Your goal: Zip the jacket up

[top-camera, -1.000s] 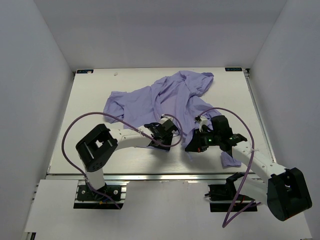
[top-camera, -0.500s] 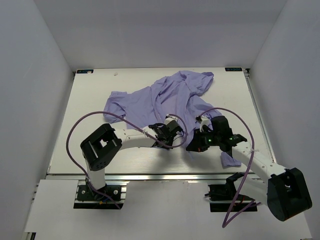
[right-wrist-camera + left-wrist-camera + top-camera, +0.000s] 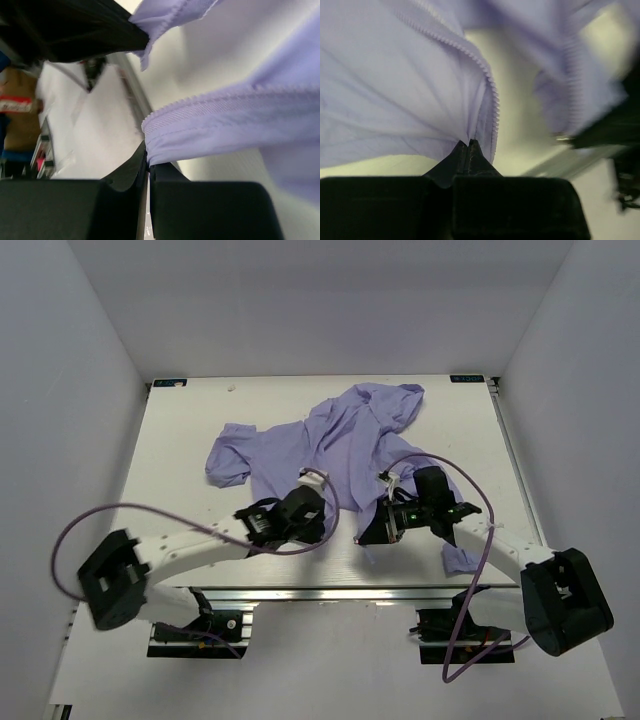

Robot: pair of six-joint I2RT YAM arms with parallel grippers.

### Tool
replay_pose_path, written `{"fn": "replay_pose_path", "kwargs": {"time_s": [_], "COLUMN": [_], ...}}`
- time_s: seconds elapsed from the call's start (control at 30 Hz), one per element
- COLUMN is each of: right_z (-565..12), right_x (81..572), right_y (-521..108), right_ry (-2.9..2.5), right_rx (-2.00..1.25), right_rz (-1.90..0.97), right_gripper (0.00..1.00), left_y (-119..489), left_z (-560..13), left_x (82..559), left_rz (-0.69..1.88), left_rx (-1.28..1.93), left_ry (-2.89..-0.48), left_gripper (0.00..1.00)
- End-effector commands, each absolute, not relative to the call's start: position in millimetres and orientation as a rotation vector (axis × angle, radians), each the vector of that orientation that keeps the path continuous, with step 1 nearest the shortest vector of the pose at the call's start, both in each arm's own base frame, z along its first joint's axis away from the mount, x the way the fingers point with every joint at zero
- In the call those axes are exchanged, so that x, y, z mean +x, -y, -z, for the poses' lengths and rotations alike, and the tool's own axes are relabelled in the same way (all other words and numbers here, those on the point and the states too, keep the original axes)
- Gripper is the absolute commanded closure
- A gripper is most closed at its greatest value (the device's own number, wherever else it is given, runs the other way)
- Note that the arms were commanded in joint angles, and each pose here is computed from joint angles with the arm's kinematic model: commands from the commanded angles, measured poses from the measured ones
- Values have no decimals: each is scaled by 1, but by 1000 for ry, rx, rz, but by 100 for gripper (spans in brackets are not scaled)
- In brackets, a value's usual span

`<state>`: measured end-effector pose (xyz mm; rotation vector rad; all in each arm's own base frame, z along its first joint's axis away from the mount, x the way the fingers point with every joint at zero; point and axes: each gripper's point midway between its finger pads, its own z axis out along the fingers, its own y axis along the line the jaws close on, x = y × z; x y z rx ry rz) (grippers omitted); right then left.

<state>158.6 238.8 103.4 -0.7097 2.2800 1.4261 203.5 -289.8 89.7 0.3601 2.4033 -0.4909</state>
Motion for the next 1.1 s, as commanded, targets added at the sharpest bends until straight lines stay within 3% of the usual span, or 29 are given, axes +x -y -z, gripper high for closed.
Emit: {"fn": "replay_pose_path", "kwargs": {"time_s": [0.0, 0.27, 1.07], "right_z": [-156, -192, -199], "right_x": [150, 139, 154], "right_y": [-263, -285, -293], "right_ry": [-1965, -1732, -1724], "right_rx": [-963, -1152, -1075], "right_rz": [-1639, -1680, -1638], "right_gripper": [100, 100, 100], "left_y": [302, 296, 298], "left_z": [-153, -199, -204], "left_x": [198, 190, 189], "left_rz": [766, 920, 983], "left_rx": [342, 284, 225], "left_ry": [-2170, -2016, -1991], "left_gripper": [100, 100, 100]}}
